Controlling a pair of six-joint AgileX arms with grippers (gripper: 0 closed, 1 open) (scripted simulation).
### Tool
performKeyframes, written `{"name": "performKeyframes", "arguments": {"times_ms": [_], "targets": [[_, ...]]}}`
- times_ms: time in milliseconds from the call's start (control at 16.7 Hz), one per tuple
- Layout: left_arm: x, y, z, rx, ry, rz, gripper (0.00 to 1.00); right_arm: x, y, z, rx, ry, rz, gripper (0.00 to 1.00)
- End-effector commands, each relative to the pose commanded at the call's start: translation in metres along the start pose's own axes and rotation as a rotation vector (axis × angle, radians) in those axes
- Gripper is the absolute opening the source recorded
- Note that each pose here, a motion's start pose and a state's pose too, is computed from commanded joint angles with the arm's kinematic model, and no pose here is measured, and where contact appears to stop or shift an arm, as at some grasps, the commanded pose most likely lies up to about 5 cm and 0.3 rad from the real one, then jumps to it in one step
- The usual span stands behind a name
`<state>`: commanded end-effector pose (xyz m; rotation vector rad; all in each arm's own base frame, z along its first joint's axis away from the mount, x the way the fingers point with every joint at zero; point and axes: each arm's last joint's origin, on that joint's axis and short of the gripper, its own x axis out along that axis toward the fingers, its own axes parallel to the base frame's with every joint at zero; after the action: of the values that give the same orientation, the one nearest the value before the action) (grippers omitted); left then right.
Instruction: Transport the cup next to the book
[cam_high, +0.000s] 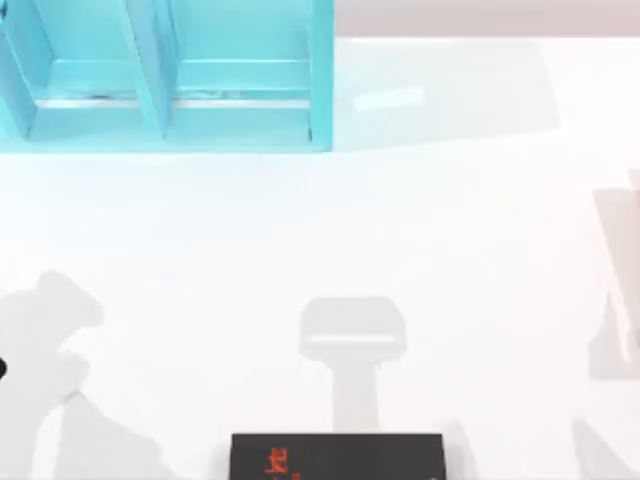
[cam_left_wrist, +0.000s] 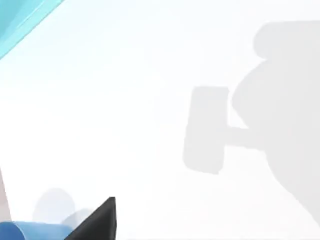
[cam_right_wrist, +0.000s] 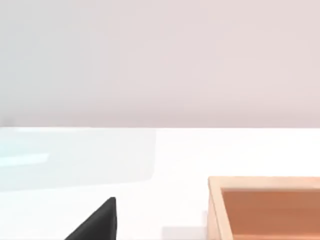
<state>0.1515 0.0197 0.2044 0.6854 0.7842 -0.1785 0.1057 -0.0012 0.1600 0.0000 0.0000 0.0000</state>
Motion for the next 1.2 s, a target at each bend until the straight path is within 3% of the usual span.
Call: {"name": "performKeyframes", "arguments": {"times_ms": [300, 480, 660, 840, 1200], "targets": [[0.044, 0.041, 0.004, 0.347, 0.357, -0.466, 1.00, 0.000, 0.000, 0.000, 0.000, 0.000, 0.000, 1.00], [0.075, 0.076, -0.001, 0.483, 0.419, -0.743, 1.00, 0.000, 0.000, 0.000, 0.000, 0.000, 0.000, 1.00], [0.100, 0.118, -0.010, 0.584, 0.384, -0.910, 1.00, 0.000, 0.000, 0.000, 0.000, 0.000, 0.000, 1.00], [0.114, 0.165, -0.022, 0.686, 0.315, -0.945, 1.00, 0.000, 0.000, 0.000, 0.000, 0.000, 0.000, 1.00], [0.107, 0.239, -0.038, 0.874, 0.256, -0.806, 1.00, 0.000, 0.000, 0.000, 0.000, 0.000, 0.000, 1.00]]}}
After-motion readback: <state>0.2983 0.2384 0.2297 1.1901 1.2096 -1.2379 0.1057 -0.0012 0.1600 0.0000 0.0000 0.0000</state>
